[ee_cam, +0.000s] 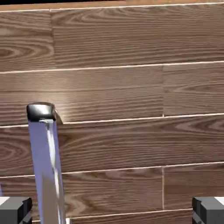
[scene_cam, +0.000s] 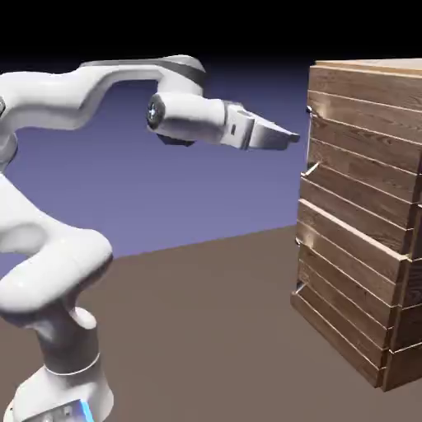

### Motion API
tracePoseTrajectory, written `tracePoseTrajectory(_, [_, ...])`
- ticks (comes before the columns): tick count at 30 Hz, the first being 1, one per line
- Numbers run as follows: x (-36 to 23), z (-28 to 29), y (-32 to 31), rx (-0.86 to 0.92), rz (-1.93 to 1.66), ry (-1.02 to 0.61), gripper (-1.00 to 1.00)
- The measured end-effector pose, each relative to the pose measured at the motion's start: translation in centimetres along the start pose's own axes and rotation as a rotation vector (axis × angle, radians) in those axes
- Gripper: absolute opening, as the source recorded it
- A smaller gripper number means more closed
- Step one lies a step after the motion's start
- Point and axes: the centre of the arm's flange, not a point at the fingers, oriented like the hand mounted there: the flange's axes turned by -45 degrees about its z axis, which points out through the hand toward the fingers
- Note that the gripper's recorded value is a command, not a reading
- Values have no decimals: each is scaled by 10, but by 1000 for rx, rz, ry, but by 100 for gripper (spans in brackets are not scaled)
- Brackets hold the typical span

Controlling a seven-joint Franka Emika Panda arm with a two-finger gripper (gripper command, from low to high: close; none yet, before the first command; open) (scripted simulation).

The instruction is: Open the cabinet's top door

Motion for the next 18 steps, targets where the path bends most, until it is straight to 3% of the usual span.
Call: tracePoseTrajectory(18, [-48,70,-49,-12,-43,168,0])
